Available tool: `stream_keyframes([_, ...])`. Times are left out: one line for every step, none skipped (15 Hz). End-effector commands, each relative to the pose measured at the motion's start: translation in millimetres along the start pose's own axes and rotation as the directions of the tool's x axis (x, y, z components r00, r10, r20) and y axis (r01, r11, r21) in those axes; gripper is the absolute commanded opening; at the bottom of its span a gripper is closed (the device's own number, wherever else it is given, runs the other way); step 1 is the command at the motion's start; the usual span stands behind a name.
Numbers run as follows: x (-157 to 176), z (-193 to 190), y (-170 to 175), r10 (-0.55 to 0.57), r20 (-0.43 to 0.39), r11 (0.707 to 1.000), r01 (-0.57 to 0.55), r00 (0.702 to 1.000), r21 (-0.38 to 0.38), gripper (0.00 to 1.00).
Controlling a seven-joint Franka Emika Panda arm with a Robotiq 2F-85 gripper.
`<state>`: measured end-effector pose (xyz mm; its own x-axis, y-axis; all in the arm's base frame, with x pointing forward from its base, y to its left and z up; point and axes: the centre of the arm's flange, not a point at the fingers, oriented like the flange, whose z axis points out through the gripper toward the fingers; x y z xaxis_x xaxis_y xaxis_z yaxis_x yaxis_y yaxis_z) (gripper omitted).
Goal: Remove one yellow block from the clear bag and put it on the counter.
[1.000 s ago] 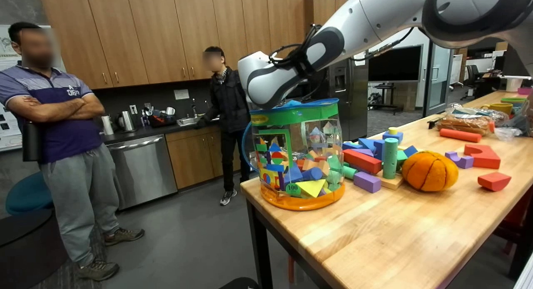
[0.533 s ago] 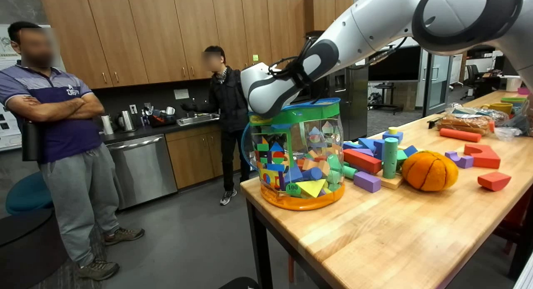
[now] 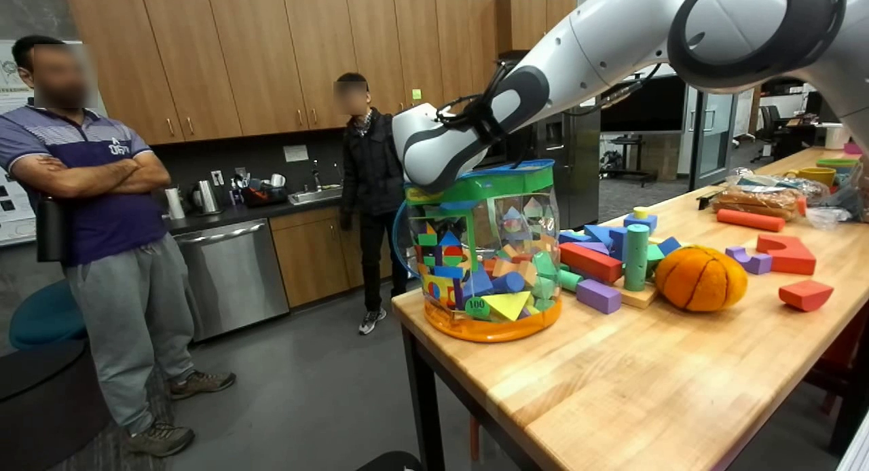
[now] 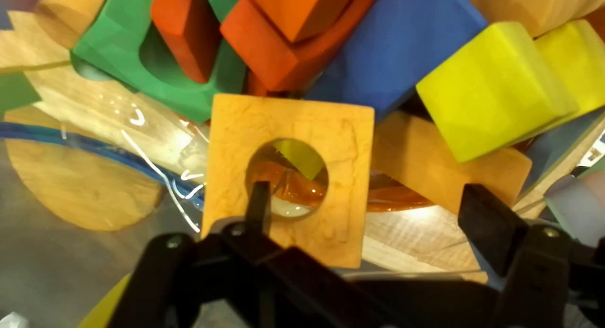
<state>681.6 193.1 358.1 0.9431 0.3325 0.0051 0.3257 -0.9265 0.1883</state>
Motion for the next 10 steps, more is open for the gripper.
stream_keyframes([-2, -6, -1, 0.021, 0.025, 1.000, -0.021, 0.999, -0.005, 1.00])
stream_keyframes([-3, -6, -1, 0.024, 0.038, 1.000, -0.024, 0.999, -0.005, 1.00])
stream_keyframes([-4, -5, -1, 0.025, 0.052, 1.000, -0.025, 0.998, -0.008, 1.00])
stream_keyframes([-4, -5, -1, 0.024, 0.063, 1.000, -0.024, 0.998, -0.009, 1.00])
stream_keyframes([-7, -5, -2, 0.020, 0.078, 1.000, -0.019, 0.997, -0.009, 1.00])
stream_keyframes([-10, -5, -3, 0.017, 0.094, 1.000, -0.017, 0.995, -0.009, 1.00])
stream_keyframes([-13, -5, -3, 0.014, 0.106, 1.000, -0.013, 0.994, -0.007, 1.00])
stream_keyframes([-15, -5, -4, 0.012, 0.116, 1.000, -0.011, 0.993, -0.005, 1.00])
stream_keyframes([-15, -5, -5, 0.008, 0.106, 1.000, -0.009, 0.994, 0.005, 1.00])
stream_keyframes([-12, -3, -6, 0.000, 0.089, 1.000, -0.001, 0.996, 0.011, 1.00])
